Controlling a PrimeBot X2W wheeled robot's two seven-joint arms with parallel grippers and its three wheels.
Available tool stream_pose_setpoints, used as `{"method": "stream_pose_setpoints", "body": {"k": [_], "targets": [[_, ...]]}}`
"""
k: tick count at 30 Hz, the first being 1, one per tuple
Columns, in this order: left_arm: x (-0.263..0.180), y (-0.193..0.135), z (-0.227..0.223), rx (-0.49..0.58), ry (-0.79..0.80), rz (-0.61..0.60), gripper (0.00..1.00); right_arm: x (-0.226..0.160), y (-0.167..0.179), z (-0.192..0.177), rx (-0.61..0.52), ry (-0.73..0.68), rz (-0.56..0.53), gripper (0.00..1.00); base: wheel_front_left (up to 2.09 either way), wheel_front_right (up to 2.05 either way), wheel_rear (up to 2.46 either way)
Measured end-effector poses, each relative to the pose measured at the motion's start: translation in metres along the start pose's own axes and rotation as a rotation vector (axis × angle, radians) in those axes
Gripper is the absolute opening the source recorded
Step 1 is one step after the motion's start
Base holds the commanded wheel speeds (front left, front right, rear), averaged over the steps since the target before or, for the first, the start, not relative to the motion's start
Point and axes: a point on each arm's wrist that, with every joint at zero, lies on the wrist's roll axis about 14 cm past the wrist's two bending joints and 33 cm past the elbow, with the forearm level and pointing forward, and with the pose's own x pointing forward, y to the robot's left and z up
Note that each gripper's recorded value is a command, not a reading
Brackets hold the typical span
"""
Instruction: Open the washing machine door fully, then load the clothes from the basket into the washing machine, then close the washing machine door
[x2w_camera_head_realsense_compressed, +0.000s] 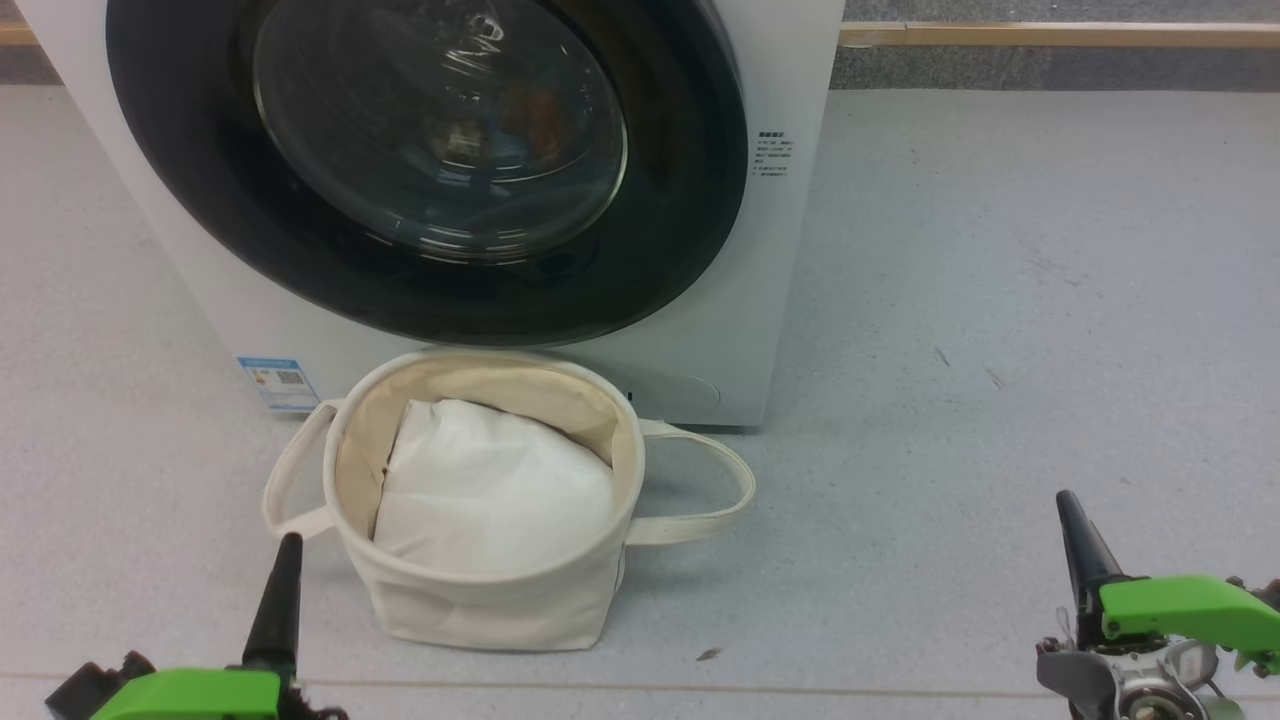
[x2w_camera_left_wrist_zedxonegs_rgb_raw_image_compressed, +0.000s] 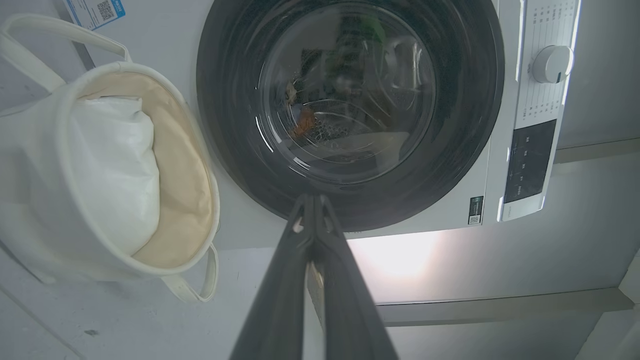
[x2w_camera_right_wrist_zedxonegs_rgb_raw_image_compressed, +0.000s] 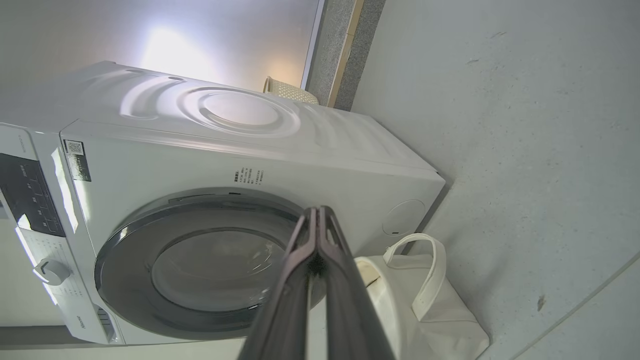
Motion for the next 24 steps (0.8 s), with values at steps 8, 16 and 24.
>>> {"method": "stream_pose_setpoints", "body": {"k": [8,16,24], "targets": [[0.0005,-0.0014,-0.0037,-0.067,0.009,-0.005,0.00,-0.0003,0.0002,0.0022,0.076,-0.006,0.003,0.00,0.00,0.00,0.00],[0.0008,-0.0031,-0.0067,-0.145,0.017,-0.012,0.00,-0.0009,0.0004,0.0054,0.164,-0.011,0.008,0.00,0.00,0.00,0.00],[0.0013,-0.0065,-0.0083,-0.219,0.020,-0.025,0.00,-0.0013,0.0020,0.0080,0.256,-0.018,0.020,0.00,0.00,0.00,0.00]]}}
